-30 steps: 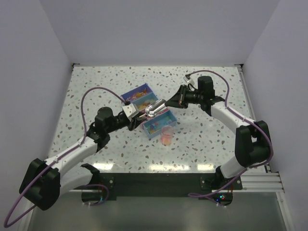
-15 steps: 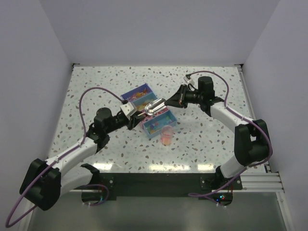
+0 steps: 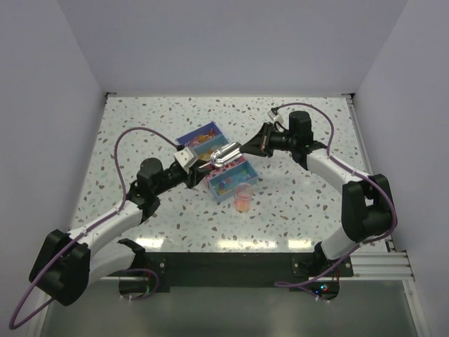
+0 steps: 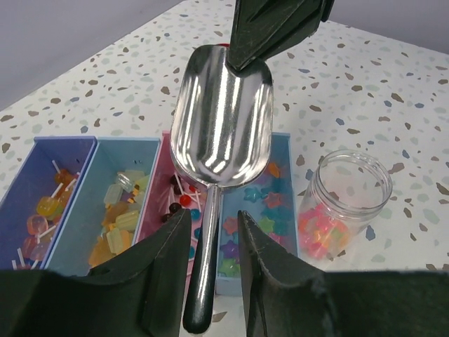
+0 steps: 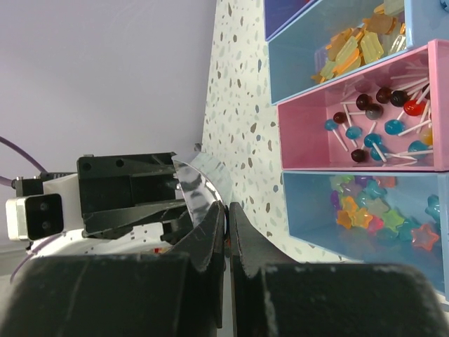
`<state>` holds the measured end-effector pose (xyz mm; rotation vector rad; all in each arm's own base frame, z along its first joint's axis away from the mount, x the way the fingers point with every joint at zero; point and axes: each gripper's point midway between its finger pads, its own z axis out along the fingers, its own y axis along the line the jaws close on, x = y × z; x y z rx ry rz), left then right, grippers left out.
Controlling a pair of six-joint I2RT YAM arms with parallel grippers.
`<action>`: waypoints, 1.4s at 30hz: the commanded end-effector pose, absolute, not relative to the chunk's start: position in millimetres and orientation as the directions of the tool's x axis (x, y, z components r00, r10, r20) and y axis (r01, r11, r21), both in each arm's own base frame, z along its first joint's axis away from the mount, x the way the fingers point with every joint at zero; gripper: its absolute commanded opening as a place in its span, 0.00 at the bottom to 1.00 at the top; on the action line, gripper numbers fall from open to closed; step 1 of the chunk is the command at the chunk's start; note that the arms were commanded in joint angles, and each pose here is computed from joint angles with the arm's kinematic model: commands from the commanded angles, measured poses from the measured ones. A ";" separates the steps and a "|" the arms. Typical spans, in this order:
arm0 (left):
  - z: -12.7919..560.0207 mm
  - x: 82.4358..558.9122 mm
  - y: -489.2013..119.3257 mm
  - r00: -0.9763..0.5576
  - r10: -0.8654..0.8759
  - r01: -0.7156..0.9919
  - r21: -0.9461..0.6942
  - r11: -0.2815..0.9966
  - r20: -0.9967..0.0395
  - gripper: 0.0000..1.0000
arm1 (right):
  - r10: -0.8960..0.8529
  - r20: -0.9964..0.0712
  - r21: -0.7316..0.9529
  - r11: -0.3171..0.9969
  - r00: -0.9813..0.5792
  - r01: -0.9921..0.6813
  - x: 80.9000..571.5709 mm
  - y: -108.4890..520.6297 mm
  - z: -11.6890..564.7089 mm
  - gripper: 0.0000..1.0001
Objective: Pack the candies
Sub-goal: Adjust the spatula.
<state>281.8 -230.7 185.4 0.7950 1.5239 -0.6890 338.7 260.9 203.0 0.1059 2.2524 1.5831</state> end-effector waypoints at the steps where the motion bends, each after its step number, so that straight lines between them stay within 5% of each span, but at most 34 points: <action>1: 205.4 283.9 -234.3 0.003 0.016 0.811 0.012 0.584 -1.000 0.38 | 0.280 -0.284 0.923 0.338 -0.917 -0.183 339.9 261.0 211.3 0.00; 13: 205.1 283.7 -237.3 -0.001 0.001 0.819 0.000 0.573 -1.000 0.24 | 0.285 -0.284 0.922 0.342 -0.916 -0.180 337.9 259.8 210.3 0.00; 20: 198.1 282.6 -236.1 -0.010 0.030 0.821 0.009 0.572 -1.000 0.29 | 0.289 -0.285 0.924 0.335 -0.914 -0.182 337.0 259.7 213.8 0.00; 30: 197.4 281.6 -236.6 0.008 0.065 0.831 0.043 0.555 -0.998 0.08 | 0.291 -0.286 0.924 0.334 -0.913 -0.183 333.9 258.7 215.2 0.00; 42: 185.5 283.2 -218.0 0.024 0.242 0.801 0.163 0.576 -0.970 0.09 | 0.301 -0.287 0.925 0.335 -0.909 -0.181 334.0 258.0 223.6 0.00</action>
